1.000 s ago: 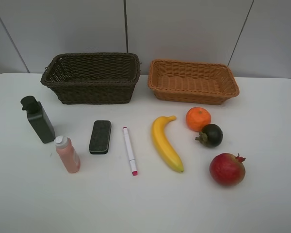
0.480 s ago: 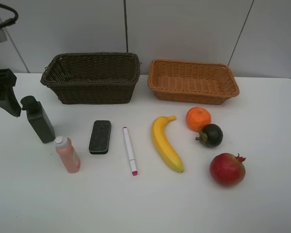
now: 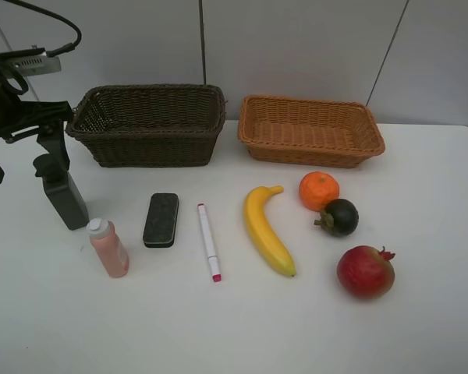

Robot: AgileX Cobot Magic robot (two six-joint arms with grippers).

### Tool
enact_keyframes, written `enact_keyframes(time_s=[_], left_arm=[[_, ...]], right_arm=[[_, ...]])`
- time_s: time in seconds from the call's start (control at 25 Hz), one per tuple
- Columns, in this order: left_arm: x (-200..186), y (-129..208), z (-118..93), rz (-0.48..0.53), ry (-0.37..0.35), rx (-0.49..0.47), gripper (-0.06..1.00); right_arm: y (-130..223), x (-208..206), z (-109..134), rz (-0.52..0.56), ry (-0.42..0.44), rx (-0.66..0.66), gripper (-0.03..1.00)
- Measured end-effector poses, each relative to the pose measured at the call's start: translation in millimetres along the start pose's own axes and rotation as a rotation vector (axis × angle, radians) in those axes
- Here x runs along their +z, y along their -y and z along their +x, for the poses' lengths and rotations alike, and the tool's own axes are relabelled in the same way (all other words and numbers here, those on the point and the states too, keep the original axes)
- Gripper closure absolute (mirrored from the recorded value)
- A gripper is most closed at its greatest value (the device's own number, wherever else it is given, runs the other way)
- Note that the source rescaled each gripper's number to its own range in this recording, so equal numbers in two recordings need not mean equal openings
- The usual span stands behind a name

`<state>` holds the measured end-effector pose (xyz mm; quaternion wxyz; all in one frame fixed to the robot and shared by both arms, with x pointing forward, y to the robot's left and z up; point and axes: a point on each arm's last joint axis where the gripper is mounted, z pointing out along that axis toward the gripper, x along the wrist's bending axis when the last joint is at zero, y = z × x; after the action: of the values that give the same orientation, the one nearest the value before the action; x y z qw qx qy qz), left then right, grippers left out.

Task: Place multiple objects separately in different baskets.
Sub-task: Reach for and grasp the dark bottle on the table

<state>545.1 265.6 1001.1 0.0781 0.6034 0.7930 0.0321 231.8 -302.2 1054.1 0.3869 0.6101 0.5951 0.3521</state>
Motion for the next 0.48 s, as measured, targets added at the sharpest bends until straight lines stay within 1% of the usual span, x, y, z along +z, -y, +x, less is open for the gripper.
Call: enact_keyframes(time_s=[0.12, 0.28, 0.4, 0.48], left_arm=[[16.7, -8.3, -0.4, 0.012, -0.032, 0.001, -0.02], [40.8, -12.9, -0.5, 0.049, -0.055, -0.015, -0.02], [57.3, -16.6, -1.6, 0.055, -0.057, -0.018, -0.02], [65.5, -20.3, -2.8, 0.034, -0.049, -0.019, -0.02]], right_arm=[[0.0, 0.0, 0.0, 0.0, 0.0, 0.0, 0.17], [0.0, 0.0, 0.0, 0.0, 0.0, 0.0, 0.17], [0.0, 0.0, 0.0, 0.0, 0.0, 0.0, 0.17], [0.0, 0.0, 0.0, 0.0, 0.0, 0.0, 0.17]])
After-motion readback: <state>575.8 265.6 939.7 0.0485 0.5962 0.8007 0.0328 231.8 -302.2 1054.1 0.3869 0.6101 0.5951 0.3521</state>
